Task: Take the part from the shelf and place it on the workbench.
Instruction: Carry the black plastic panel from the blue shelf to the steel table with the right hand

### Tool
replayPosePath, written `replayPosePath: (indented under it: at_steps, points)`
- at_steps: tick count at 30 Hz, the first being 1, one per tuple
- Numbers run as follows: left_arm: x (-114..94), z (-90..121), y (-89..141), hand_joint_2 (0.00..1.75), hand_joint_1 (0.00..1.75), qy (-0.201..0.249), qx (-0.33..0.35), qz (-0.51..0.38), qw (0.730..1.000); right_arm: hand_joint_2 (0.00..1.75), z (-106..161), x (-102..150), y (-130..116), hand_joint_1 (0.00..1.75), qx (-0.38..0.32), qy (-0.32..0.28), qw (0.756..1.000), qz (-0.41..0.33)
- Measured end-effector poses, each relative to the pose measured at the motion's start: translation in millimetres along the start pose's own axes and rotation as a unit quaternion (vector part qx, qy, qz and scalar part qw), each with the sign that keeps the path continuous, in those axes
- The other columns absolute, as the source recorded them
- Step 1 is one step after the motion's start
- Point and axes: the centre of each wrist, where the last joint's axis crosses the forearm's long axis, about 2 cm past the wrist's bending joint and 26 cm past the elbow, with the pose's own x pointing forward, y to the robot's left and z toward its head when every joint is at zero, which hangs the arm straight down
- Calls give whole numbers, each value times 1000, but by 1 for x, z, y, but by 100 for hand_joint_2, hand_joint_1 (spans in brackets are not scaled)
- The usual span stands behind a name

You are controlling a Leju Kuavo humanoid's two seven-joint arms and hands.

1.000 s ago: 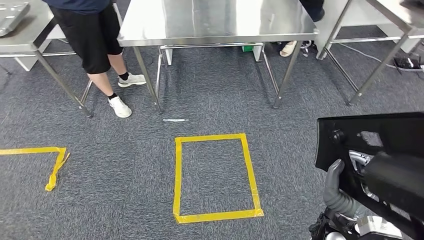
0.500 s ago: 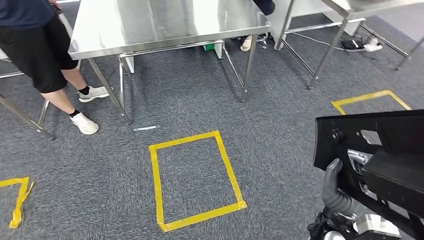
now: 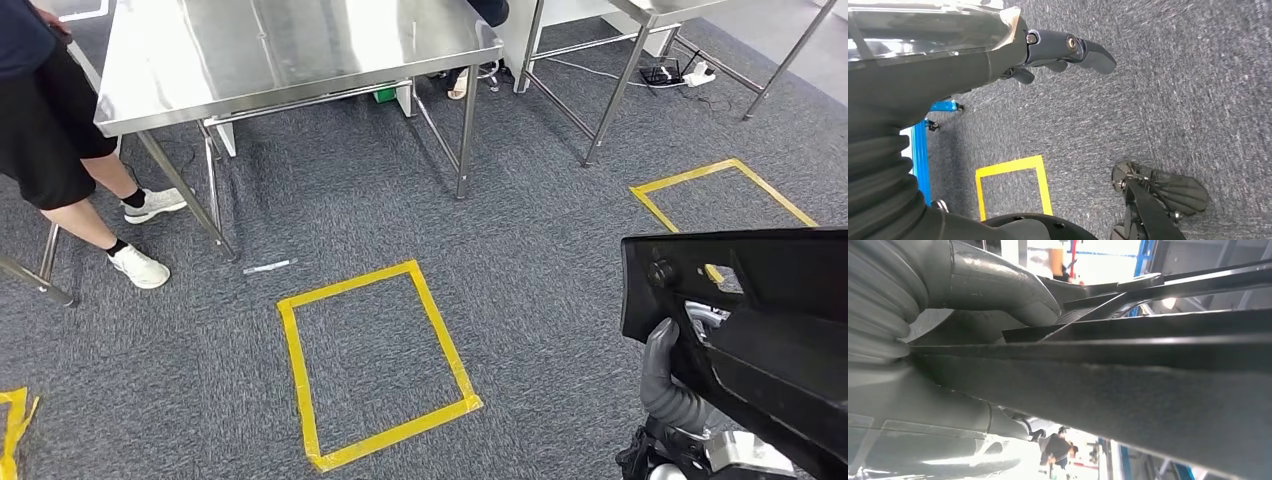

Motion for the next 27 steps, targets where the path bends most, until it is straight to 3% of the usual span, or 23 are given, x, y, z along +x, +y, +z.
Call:
replayPosePath:
  at_steps: [27]
  points:
    - [-3, 1, 0, 175, 0, -5, 3, -7, 1000, 175, 3, 1, 2, 175, 10, -3, 1000, 10]
